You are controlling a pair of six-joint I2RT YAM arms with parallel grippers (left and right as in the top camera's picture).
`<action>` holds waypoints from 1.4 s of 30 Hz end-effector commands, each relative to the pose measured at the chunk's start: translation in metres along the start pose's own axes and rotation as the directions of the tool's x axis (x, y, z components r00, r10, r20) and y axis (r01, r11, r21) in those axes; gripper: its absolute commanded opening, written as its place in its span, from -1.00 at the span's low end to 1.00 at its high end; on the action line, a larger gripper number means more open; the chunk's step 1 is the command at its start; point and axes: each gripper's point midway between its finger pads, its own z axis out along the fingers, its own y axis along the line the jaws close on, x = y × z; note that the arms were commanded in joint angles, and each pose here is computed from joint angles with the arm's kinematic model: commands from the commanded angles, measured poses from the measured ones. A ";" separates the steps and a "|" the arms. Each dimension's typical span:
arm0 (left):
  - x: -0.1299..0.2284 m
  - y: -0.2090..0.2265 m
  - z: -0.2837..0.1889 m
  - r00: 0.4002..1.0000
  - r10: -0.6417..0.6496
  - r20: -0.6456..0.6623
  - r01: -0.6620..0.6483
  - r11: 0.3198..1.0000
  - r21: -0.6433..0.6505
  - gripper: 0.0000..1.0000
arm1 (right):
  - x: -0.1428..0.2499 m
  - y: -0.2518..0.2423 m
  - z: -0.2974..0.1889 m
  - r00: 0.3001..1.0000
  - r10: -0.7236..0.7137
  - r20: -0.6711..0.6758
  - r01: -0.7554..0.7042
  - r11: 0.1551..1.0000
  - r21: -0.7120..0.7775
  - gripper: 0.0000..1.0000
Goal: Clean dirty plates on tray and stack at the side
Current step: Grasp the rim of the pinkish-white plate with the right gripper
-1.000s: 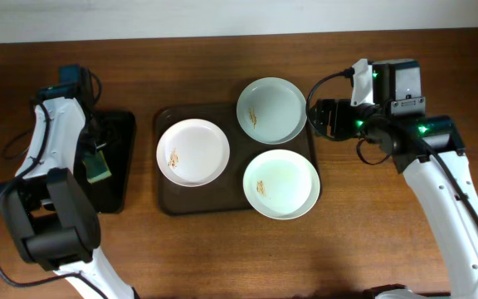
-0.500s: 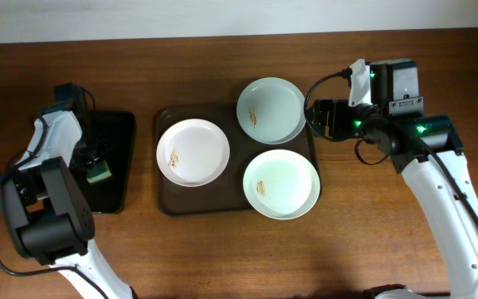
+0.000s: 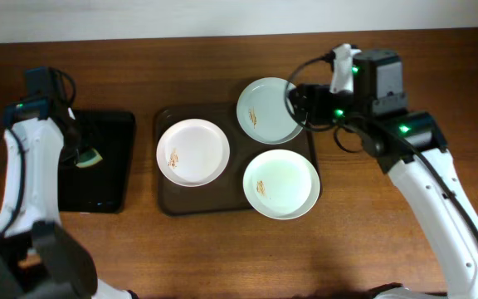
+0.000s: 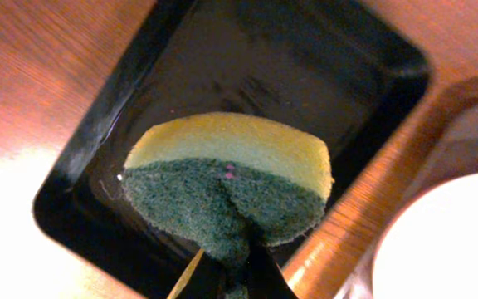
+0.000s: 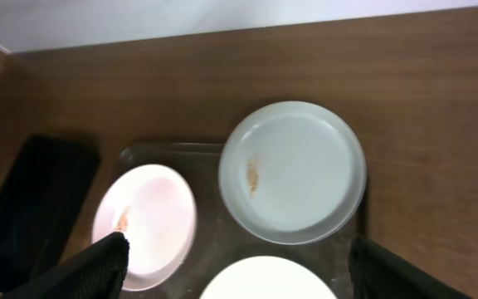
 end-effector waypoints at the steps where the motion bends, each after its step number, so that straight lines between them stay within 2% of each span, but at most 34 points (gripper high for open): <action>1: -0.002 -0.017 -0.036 0.994 0.089 0.064 -0.097 0.987 0.129 -0.98 | -0.014 0.035 0.023 0.999 -0.025 -0.030 0.024 0.999 -0.041 0.67; 3: 0.002 -0.016 -0.047 0.993 0.096 0.072 -0.105 0.985 0.135 -0.98 | 0.003 0.056 0.056 0.991 -0.042 -0.127 0.034 0.997 -0.064 0.62; 6: 0.007 -0.015 -0.046 0.986 0.157 0.062 -0.164 0.978 0.129 -0.98 | 0.050 0.073 0.098 0.960 -0.068 -0.270 0.050 0.996 -0.070 0.43; 8: 0.007 -0.017 -0.047 0.978 0.196 0.068 -0.204 0.969 0.137 -0.98 | 0.085 0.080 0.128 0.929 -0.091 -0.358 0.071 0.995 -0.070 0.13; 12: 0.007 -0.017 -0.047 0.977 0.200 0.068 -0.207 0.969 0.137 -0.98 | 0.141 0.063 0.177 0.866 -0.058 -0.496 0.063 0.998 -0.008 -0.23; 17: 0.006 -0.017 -0.047 0.977 0.202 0.072 -0.211 0.968 0.138 -0.98 | 0.184 0.052 0.212 0.814 0.000 -0.581 0.013 1.000 0.018 -0.35; 25: 0.005 -0.018 -0.047 0.976 0.202 0.077 -0.211 0.967 0.141 -0.98 | 0.192 0.055 0.231 0.820 0.009 -0.573 -0.016 1.000 -0.008 -0.36; 28: 0.005 -0.018 -0.047 0.976 0.202 0.079 -0.211 0.967 0.141 -0.98 | 0.199 0.052 0.236 0.812 0.065 -0.581 -0.057 0.998 0.033 -0.56; 32: 0.005 -0.018 -0.047 0.976 0.201 0.079 -0.211 0.967 0.141 -0.98 | 0.209 0.050 0.243 0.799 0.108 -0.591 -0.088 0.994 0.062 -0.60; 33: 0.005 -0.018 -0.047 0.976 0.201 0.079 -0.211 0.967 0.141 -0.98 | 0.210 0.051 0.243 0.799 0.107 -0.591 -0.088 0.994 0.062 -0.66; 35: 0.005 -0.020 -0.047 0.976 0.201 0.081 -0.211 0.965 0.153 -0.98 | 0.210 0.051 0.243 0.799 0.107 -0.592 -0.087 0.994 0.062 -0.92; 42: 0.006 -0.029 -0.048 0.973 0.212 0.088 -0.225 0.958 0.180 -0.98 | 0.212 0.049 0.242 0.794 0.108 -0.598 -0.083 0.994 0.070 -0.92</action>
